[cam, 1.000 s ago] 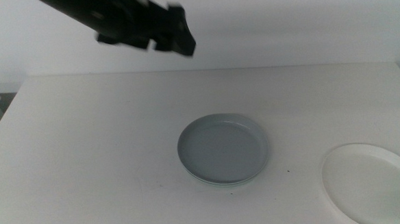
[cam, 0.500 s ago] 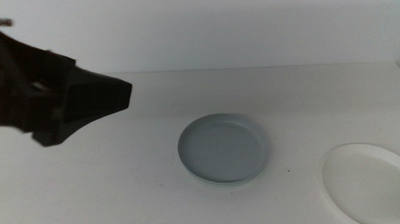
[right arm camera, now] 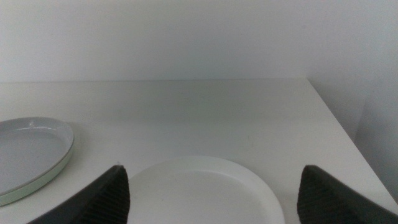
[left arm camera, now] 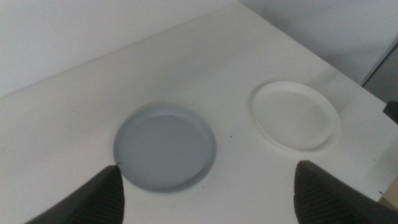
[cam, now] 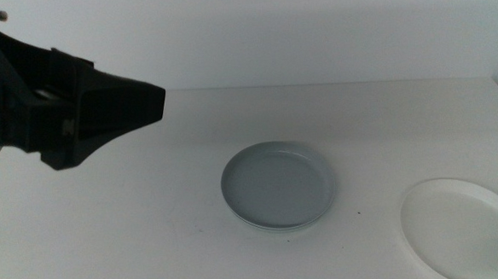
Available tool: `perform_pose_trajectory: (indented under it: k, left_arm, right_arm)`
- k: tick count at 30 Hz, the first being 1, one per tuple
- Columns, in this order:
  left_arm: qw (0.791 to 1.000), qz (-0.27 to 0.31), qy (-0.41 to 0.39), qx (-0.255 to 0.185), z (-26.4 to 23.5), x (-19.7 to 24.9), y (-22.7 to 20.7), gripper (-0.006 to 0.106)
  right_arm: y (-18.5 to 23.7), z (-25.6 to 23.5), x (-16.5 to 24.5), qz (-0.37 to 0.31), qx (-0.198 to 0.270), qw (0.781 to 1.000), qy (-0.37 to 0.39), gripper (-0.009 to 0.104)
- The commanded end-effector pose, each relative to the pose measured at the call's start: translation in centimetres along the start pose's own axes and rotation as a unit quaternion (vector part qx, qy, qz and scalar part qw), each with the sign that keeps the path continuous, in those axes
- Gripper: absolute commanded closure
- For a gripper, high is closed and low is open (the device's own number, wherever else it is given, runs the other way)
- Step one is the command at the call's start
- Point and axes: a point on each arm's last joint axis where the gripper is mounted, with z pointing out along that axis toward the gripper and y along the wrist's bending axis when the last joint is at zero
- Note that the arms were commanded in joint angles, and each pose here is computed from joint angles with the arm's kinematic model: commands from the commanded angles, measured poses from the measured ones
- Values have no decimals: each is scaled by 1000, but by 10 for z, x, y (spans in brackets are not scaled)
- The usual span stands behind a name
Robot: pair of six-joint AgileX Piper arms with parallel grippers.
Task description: Stack the three bowls on top of each other.
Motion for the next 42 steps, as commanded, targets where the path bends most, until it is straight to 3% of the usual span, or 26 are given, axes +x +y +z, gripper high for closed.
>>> perform_pose_trajectory:
  k: [1,12,15,20,23,28,33,39,42]
  left_arm:
    - [1000,-4,-14,-1,0,-2,0,7]
    - [1000,2,-26,-11,0,-4,2,7]
    - [1000,2,-26,-11,0,-4,2,7]
    - [1000,4,-26,-14,0,-4,2,7]
    - [1000,4,-26,-14,0,-4,2,7]
    - [1000,4,-26,-14,0,-4,2,7]
    - [1000,4,-26,-14,0,-4,2,7]
    - [1000,4,-27,-14,0,-4,2,7]
    - [1000,4,-27,-14,0,-4,2,7]
  right_arm:
    - [0,0,1,-3,4,1000,-3,3]
    - [-1,0,-3,-14,5,1000,-25,3]
    - [0,-1,-5,56,2,998,-25,3]
    - [0,-3,-42,77,2,997,-25,3]
    - [0,6,-66,80,15,994,72,3]
    - [1,19,-112,114,36,969,218,3]
    - [4,33,-146,128,27,969,211,3]
    - [4,34,-153,122,26,969,212,3]
    - [1,33,-157,118,51,962,241,3]
